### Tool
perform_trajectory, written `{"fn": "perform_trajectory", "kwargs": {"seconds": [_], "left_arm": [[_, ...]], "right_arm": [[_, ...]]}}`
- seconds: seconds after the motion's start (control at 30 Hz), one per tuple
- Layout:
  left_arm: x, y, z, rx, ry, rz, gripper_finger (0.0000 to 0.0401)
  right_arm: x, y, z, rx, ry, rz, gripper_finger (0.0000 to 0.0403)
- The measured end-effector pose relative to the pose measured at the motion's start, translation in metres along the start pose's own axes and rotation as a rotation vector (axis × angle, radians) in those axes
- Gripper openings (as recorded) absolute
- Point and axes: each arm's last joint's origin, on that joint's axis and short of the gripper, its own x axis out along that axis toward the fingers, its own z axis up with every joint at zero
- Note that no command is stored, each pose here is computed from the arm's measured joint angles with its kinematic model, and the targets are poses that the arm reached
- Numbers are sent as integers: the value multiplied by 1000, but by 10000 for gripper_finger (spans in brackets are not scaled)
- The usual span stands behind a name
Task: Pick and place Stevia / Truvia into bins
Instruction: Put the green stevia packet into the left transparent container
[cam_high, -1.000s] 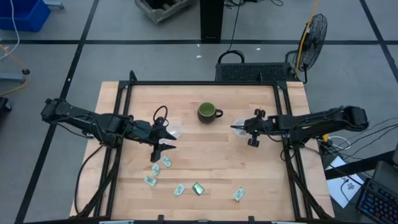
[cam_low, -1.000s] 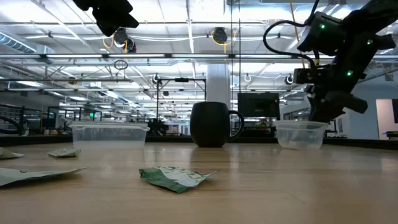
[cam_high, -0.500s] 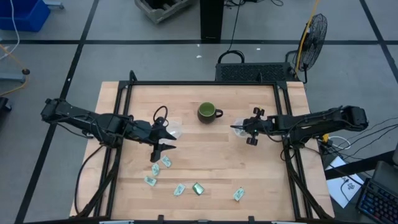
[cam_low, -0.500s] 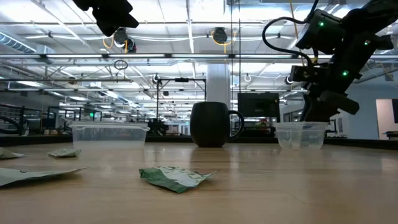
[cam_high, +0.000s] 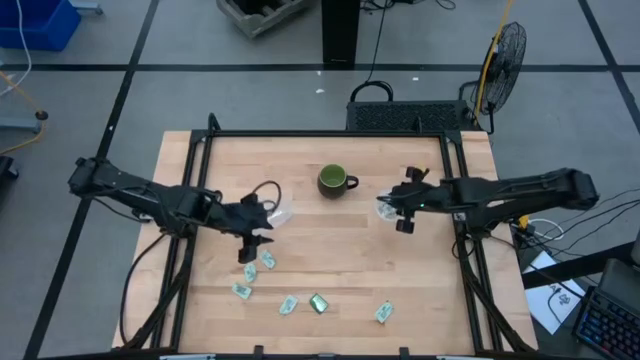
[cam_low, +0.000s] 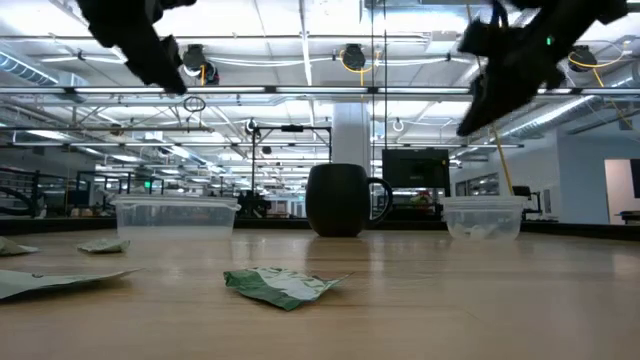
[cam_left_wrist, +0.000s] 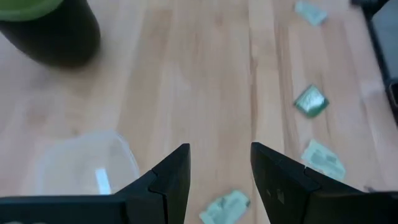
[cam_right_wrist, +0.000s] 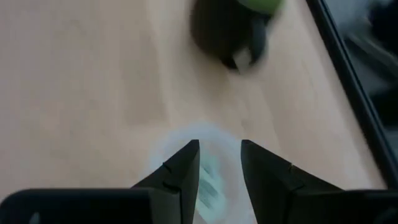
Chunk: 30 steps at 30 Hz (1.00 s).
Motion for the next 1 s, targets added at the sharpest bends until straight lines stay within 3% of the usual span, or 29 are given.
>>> {"fn": "perform_trajectory", "kwargs": {"seconds": [0.2, 0.37, 0.57, 0.77, 1.0], "left_arm": [[30, -16, -12, -28, 144, 12, 175], [56, -29, -25, -12, 251, 29, 175], [77, -39, -38, 8, 338, 52, 175], [92, -43, -39, -22, 312, 75, 175], [107, -43, -50, 87, 391, 103, 175]], "right_arm": [[-20, 8, 25, 44, -304, 201, 112], [-25, 18, 37, 114, -440, 316, 104], [-12, 31, 24, 140, -471, 377, 103], [0, 38, 7, 141, -516, 398, 100], [3, 40, 3, 152, -575, 409, 100]]}}
